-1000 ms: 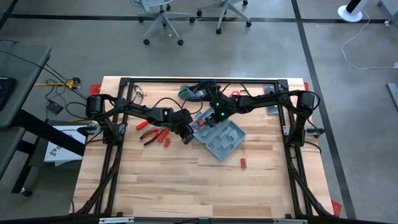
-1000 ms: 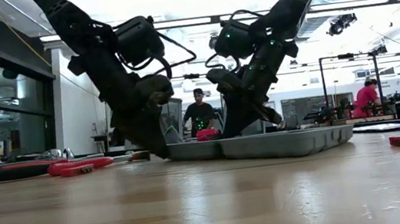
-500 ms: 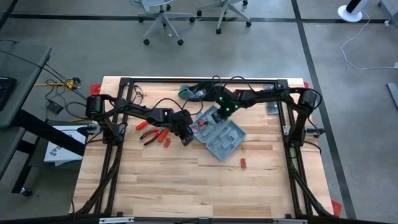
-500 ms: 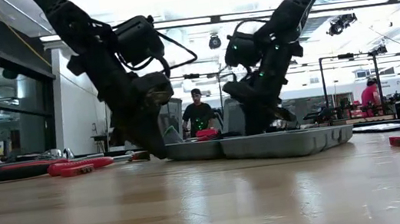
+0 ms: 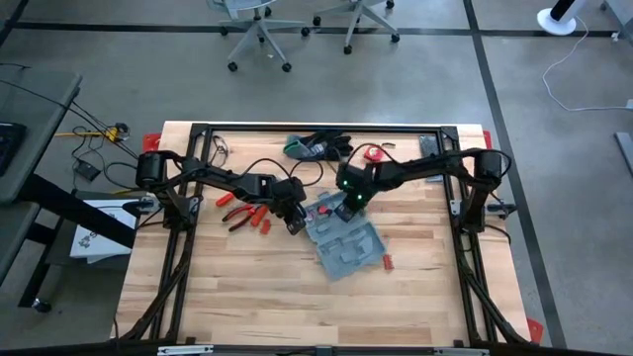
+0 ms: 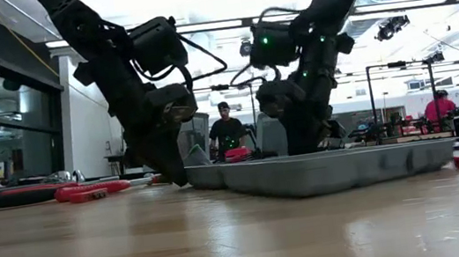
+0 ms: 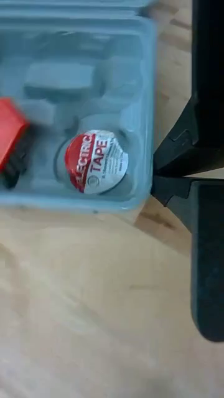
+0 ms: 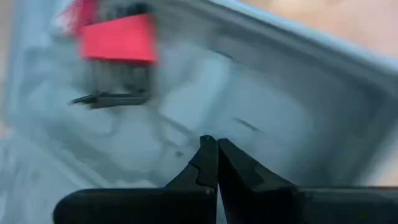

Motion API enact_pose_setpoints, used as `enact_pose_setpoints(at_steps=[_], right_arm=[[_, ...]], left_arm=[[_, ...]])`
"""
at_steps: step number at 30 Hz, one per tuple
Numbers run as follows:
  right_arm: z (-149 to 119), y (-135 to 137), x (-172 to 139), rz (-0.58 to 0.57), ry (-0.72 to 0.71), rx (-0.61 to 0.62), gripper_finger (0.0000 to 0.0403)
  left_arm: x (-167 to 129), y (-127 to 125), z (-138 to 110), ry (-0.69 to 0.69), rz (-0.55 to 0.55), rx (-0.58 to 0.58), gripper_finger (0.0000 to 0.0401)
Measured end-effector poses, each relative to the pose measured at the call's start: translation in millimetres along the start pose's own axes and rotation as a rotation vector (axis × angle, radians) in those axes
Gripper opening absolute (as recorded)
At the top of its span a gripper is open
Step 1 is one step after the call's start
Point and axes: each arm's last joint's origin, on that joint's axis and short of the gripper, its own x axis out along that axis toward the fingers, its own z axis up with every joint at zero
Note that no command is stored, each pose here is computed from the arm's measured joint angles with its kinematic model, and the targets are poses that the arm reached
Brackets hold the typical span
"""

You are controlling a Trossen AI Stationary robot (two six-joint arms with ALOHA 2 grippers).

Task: Prefit tool cases
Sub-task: Put the set of hex keys into the tool case

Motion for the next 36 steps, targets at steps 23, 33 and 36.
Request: enact_pose_setpoints(at_steps=[23,33,36], right_arm=[[-17.1,40.7,-24.5,0.006,-0.103,-0.039,0.0],[-12.9,37.0,-17.0,0.046,-0.105,0.002,0.0],[-15.1,34.6,-15.3,0.031,-0.081,0.004,0.0]], left_arm=[[-41.8,-29.0,23.1,-0.259,-0.13,0.104,0.0],[-10.3,-26.9,55.1,-0.161,-0.079,0.228,0.0],[-9.1,-25.0,61.2,-0.169,-0.083,0.253,0.0]])
